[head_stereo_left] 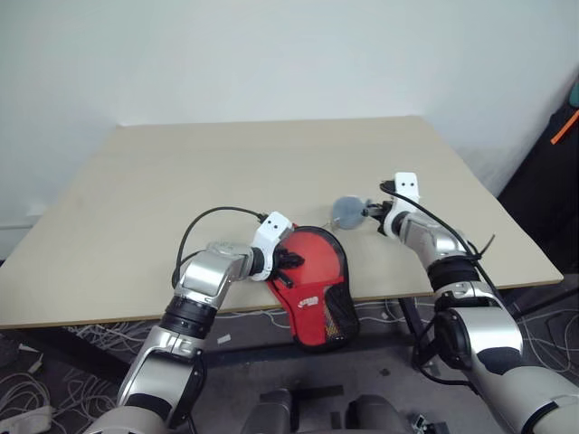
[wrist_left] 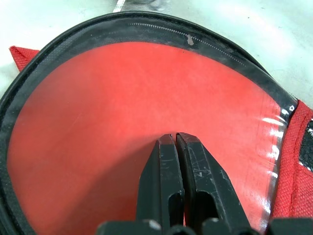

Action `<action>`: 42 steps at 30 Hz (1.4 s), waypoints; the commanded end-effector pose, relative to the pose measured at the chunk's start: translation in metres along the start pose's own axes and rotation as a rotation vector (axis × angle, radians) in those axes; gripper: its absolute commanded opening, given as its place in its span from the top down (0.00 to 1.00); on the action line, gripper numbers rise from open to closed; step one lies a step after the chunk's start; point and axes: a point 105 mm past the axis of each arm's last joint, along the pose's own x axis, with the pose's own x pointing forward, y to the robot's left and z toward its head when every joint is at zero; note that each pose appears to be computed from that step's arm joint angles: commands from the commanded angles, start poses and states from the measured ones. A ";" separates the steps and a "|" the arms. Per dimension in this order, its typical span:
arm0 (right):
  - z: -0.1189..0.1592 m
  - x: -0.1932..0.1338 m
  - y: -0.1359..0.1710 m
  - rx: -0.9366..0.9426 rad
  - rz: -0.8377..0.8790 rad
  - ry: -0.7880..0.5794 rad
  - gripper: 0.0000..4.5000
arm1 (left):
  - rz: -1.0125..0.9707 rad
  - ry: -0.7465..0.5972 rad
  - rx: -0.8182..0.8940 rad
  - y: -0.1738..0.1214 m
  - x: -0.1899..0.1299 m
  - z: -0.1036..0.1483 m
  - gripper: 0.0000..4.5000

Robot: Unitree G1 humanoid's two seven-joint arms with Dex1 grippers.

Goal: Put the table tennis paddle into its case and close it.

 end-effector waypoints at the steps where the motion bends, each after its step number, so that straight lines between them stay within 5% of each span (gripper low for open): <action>1: 0.037 -0.024 -0.013 -0.078 0.020 -0.091 1.00 | 0.012 0.110 -0.057 0.003 0.005 -0.032 1.00; 14: 0.031 -0.095 -0.053 -0.261 0.134 0.007 1.00 | 0.001 0.111 -0.052 0.002 0.007 -0.031 1.00; 26: -0.019 -0.160 0.002 -0.355 0.547 0.173 1.00 | -0.012 0.115 -0.045 0.000 0.010 -0.030 1.00; 42: -0.039 -0.213 0.008 -0.461 0.693 0.314 1.00 | -0.022 0.123 -0.041 -0.001 0.013 -0.032 1.00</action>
